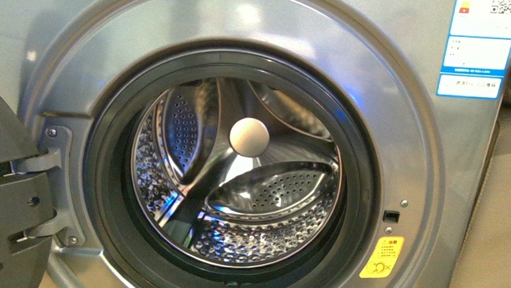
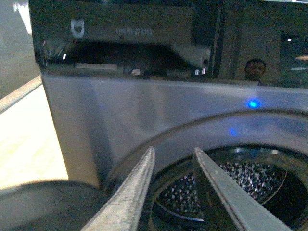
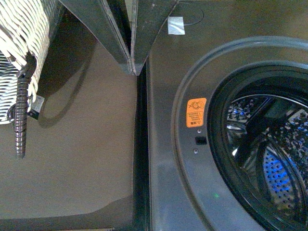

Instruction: Collect clothes from washing machine

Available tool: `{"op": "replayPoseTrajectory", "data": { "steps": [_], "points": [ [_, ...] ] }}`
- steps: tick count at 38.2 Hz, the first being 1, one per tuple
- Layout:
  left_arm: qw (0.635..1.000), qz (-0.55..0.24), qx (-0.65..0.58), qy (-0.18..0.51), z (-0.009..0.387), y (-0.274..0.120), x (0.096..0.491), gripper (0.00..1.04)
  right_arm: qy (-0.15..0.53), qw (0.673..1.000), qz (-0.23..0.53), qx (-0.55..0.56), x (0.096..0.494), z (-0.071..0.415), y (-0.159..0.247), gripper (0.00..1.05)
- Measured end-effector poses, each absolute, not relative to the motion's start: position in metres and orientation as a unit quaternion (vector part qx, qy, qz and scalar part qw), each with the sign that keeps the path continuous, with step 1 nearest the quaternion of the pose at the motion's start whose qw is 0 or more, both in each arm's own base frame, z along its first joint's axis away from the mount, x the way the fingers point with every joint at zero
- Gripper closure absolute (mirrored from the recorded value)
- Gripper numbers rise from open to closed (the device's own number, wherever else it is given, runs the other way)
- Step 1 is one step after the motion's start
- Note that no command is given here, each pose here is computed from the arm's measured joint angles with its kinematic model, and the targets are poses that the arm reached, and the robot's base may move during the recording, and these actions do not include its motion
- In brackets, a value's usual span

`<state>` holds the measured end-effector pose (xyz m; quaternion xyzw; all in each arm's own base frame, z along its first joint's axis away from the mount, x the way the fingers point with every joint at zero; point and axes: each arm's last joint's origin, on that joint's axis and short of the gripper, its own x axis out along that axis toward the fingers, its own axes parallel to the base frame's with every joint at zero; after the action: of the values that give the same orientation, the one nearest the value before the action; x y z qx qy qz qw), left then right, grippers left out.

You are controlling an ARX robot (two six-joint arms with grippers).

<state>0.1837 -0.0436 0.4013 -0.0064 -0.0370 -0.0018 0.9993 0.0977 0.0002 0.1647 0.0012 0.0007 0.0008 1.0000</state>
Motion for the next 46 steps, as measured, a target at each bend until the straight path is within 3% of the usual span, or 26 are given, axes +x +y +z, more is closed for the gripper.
{"op": "replayPoseTrajectory", "data": {
  "steps": [4, 5, 20, 46],
  "points": [
    [1.0, -0.005, -0.002, -0.016, 0.342, -0.033, 0.174, 1.01, 0.001, 1.0, 0.001, 0.001, 0.098, 0.165, 0.0, 1.02],
    [1.0, -0.009, -0.002, -0.013, 0.334, -0.032, 0.173, 1.02, 0.001, 1.0, 0.001, 0.001, 0.098, 0.165, 0.0, 1.02],
    [1.0, -0.005, 0.0, 0.005, 0.246, -0.014, 0.147, 1.01, 0.001, 1.0, 0.001, 0.001, 0.098, 0.165, 0.0, 1.02],
    [1.0, -0.002, 0.0, -0.004, 0.193, 0.0, 0.121, 1.01, 0.001, 1.0, 0.0, 0.001, 0.098, 0.165, 0.0, 1.02]
  ]
}}
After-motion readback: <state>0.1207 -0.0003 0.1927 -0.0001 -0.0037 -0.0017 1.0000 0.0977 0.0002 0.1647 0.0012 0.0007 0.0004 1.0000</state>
